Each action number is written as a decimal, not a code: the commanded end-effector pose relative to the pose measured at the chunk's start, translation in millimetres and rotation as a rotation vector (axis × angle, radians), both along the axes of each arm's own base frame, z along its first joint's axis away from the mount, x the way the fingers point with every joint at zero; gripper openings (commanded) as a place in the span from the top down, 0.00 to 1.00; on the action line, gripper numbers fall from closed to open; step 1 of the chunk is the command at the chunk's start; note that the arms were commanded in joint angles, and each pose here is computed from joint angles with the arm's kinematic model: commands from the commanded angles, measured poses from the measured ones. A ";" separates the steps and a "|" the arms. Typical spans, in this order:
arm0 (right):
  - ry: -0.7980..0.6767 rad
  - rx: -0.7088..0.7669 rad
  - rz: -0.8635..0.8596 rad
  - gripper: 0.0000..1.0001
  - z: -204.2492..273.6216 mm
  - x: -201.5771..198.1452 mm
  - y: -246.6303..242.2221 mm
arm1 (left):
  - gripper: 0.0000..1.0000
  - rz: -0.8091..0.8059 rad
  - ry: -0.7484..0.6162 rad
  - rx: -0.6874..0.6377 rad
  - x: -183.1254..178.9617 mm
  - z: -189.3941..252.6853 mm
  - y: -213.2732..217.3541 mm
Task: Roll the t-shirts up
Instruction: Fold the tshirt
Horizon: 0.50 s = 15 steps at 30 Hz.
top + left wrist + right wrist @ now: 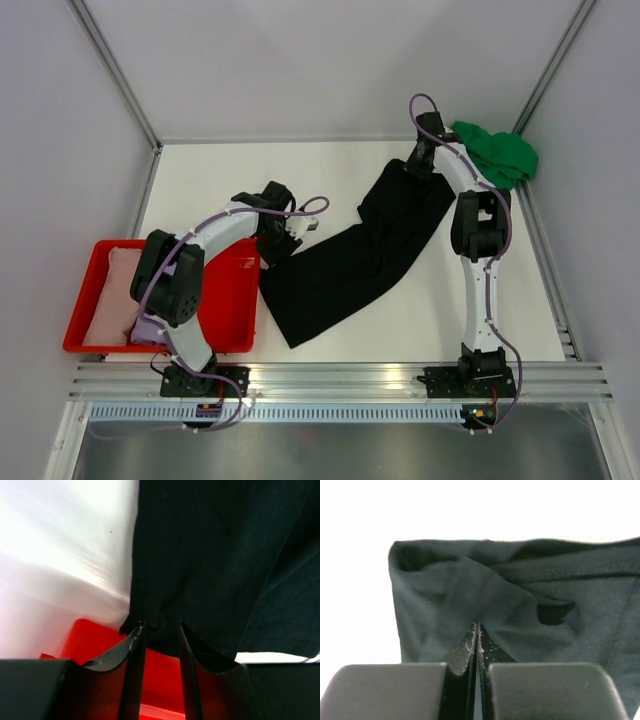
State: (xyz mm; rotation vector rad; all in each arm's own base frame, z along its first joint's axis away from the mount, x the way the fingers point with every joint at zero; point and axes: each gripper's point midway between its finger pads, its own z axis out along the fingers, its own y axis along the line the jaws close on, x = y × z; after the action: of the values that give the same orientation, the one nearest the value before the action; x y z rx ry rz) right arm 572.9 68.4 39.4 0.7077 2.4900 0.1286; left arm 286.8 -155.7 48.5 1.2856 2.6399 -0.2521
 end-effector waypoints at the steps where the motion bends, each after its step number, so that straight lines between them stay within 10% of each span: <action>1: -0.153 0.041 -0.038 0.94 68.1 25.2 -11.2 | 0.62 0.030 0.045 -0.020 -15.6 1.5 -0.8; 5: -0.225 0.046 -0.093 0.83 112.6 14.2 -50.8 | 0.61 0.027 0.068 -0.002 -21.2 -6.6 2.5; 15: -0.010 0.093 -0.203 0.53 13.6 -68.4 -97.3 | 0.59 0.014 0.102 0.051 -27.8 -25.1 11.2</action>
State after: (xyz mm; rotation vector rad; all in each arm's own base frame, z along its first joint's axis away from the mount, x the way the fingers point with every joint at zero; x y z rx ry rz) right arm 506.5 -47.2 78.7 0.9829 2.3619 0.0968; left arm 270.5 -156.3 35.4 1.3090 2.6751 -0.2900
